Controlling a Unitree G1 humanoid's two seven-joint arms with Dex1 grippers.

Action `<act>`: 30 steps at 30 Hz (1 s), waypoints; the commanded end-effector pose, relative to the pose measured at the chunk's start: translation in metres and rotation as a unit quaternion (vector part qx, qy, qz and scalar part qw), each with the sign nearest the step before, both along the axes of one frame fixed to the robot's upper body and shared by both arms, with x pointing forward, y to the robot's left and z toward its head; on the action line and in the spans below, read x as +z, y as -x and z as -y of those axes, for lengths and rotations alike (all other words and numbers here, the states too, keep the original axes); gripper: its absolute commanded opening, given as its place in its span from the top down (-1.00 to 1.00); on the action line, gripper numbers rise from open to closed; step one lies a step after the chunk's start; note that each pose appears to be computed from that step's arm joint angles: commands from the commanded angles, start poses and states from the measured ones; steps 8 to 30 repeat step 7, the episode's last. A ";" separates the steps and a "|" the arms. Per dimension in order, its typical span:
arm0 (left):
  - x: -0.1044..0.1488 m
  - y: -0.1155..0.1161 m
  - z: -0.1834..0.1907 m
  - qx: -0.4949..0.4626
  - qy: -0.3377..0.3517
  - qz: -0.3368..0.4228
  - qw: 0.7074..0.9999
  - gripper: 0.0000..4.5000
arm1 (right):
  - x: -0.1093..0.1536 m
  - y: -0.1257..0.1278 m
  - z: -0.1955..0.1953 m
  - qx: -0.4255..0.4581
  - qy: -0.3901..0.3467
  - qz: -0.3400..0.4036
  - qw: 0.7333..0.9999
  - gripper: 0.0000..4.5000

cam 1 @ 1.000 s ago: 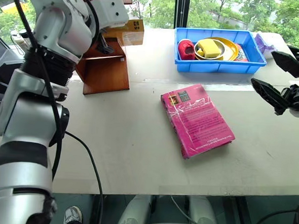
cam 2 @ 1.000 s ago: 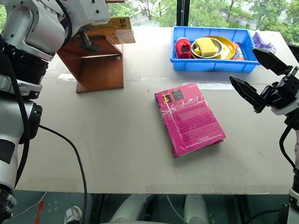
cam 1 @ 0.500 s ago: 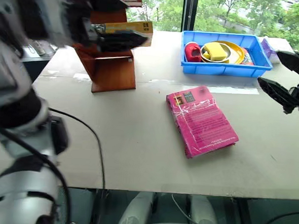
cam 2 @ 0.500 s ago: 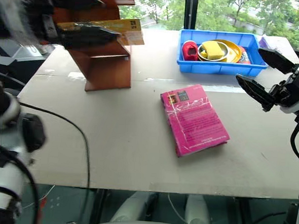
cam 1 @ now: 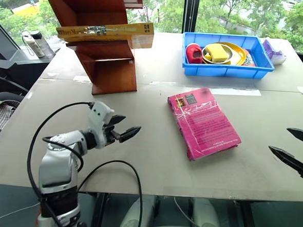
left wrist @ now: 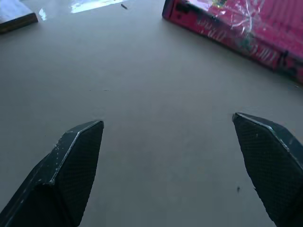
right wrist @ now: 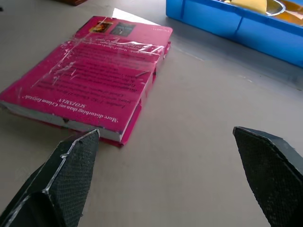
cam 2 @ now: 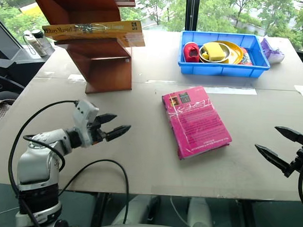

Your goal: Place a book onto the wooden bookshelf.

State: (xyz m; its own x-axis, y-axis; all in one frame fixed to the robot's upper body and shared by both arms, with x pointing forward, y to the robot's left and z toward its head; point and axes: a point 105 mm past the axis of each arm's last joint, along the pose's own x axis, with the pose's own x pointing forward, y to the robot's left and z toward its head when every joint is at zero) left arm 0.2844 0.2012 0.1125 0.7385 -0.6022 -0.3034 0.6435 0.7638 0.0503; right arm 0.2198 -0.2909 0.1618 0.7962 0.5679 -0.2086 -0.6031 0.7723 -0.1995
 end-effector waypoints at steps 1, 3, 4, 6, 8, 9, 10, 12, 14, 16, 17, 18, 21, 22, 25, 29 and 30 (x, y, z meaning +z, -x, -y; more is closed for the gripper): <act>0.009 0.006 0.002 -0.016 -0.003 0.036 0.999 -1.00 | 0.011 0.002 0.011 -0.009 0.030 0.022 0.999 -1.00; 0.006 0.010 0.003 -0.016 -0.002 0.033 0.999 -1.00 | 0.008 0.004 0.016 -0.010 0.033 0.015 0.999 -1.00; 0.006 0.011 0.004 -0.016 -0.001 0.033 0.999 -1.00 | 0.008 0.004 0.018 -0.011 0.034 0.013 0.999 -1.00; 0.004 0.015 0.001 -0.013 -0.001 0.025 1.000 -1.00 | 0.006 0.004 0.016 -0.009 0.034 0.008 0.999 -1.00; 0.003 0.017 0.001 -0.012 0.000 0.021 1.000 -1.00 | 0.005 0.004 0.016 -0.009 0.034 0.007 0.999 -1.00; 0.003 0.017 0.001 -0.012 0.000 0.021 1.000 -1.00 | 0.005 0.004 0.016 -0.009 0.034 0.007 0.999 -1.00; 0.003 0.017 0.001 -0.012 0.000 0.021 1.000 -1.00 | 0.005 0.004 0.016 -0.009 0.034 0.007 0.999 -1.00; 0.003 0.017 0.001 -0.012 0.000 0.021 1.000 -1.00 | 0.005 0.004 0.016 -0.009 0.034 0.007 0.999 -1.00; 0.003 0.017 0.001 -0.012 0.000 0.021 1.000 -1.00 | 0.005 0.004 0.016 -0.009 0.034 0.007 0.999 -1.00; 0.003 0.017 0.001 -0.012 0.000 0.021 1.000 -1.00 | 0.005 0.004 0.016 -0.009 0.034 0.007 0.999 -1.00; 0.003 0.017 0.001 -0.012 0.000 0.021 1.000 -1.00 | 0.005 0.004 0.016 -0.009 0.034 0.007 0.999 -1.00; 0.003 0.017 0.001 -0.012 0.000 0.021 1.000 -1.00 | 0.005 0.004 0.016 -0.009 0.034 0.007 0.999 -1.00; 0.003 0.017 0.001 -0.012 0.000 0.021 1.000 -1.00 | 0.005 0.004 0.016 -0.009 0.034 0.007 0.999 -1.00; 0.003 0.017 0.001 -0.012 0.000 0.021 1.000 -1.00 | 0.005 0.004 0.016 -0.009 0.034 0.007 0.999 -1.00; 0.003 0.017 0.001 -0.012 0.000 0.021 1.000 -1.00 | 0.005 0.004 0.016 -0.009 0.034 0.007 0.999 -1.00; 0.003 0.017 0.001 -0.012 0.000 0.021 1.000 -1.00 | 0.005 0.004 0.016 -0.009 0.034 0.007 0.999 -1.00; 0.003 0.017 0.001 -0.012 0.000 0.021 1.000 -1.00 | 0.005 0.004 0.016 -0.009 0.034 0.007 0.999 -1.00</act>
